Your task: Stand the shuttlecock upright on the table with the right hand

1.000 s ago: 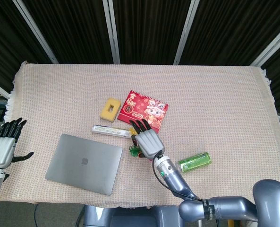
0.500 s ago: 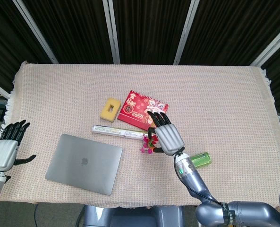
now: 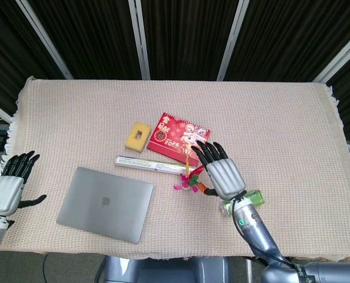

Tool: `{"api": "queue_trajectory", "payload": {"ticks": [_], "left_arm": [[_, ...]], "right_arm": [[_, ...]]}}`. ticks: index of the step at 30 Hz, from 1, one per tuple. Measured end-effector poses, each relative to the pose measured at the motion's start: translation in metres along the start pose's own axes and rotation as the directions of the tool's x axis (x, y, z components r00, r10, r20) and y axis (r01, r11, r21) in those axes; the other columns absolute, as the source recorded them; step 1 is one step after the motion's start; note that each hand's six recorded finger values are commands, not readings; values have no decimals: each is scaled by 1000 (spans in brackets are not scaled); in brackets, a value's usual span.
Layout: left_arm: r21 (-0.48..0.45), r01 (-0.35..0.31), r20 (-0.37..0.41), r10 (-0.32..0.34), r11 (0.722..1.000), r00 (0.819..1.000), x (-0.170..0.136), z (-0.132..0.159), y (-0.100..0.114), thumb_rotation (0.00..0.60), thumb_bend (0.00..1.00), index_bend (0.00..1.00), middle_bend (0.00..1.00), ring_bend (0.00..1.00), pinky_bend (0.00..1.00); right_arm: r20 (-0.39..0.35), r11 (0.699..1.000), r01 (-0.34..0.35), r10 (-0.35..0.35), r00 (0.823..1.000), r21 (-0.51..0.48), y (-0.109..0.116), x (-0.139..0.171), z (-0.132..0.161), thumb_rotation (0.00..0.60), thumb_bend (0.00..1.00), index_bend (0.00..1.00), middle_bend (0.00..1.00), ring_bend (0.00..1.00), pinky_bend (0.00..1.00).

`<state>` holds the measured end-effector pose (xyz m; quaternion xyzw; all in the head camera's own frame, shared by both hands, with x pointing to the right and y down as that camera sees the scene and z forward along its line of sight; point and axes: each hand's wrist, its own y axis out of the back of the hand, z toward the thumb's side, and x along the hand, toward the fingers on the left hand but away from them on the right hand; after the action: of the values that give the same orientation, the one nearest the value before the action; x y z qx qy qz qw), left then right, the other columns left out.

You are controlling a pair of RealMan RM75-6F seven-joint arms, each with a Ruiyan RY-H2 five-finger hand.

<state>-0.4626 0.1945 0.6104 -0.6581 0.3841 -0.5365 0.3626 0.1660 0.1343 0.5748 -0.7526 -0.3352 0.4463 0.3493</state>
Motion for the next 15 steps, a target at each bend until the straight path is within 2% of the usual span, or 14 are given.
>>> {"api": "queue_trajectory", "payload": {"ticks": [5, 9, 15], "left_arm": [[0, 13, 0, -13, 1000, 1000, 2, 0, -3, 600, 48, 0, 0, 0, 3], [1, 12, 10, -12, 1000, 1000, 1, 3, -3, 600, 48, 0, 0, 0, 3], [-3, -15, 22, 15, 1000, 1000, -3, 6, 3, 600, 48, 0, 0, 0, 3]], "right_arm": [[29, 999, 4, -5, 1000, 33, 18, 24, 1, 600, 215, 0, 0, 0, 0], [62, 995, 9, -15, 998, 102, 36, 44, -1, 600, 214, 0, 0, 0, 0], [144, 985, 22, -48, 988, 173, 56, 67, -29, 600, 214, 0, 0, 0, 0]]}}
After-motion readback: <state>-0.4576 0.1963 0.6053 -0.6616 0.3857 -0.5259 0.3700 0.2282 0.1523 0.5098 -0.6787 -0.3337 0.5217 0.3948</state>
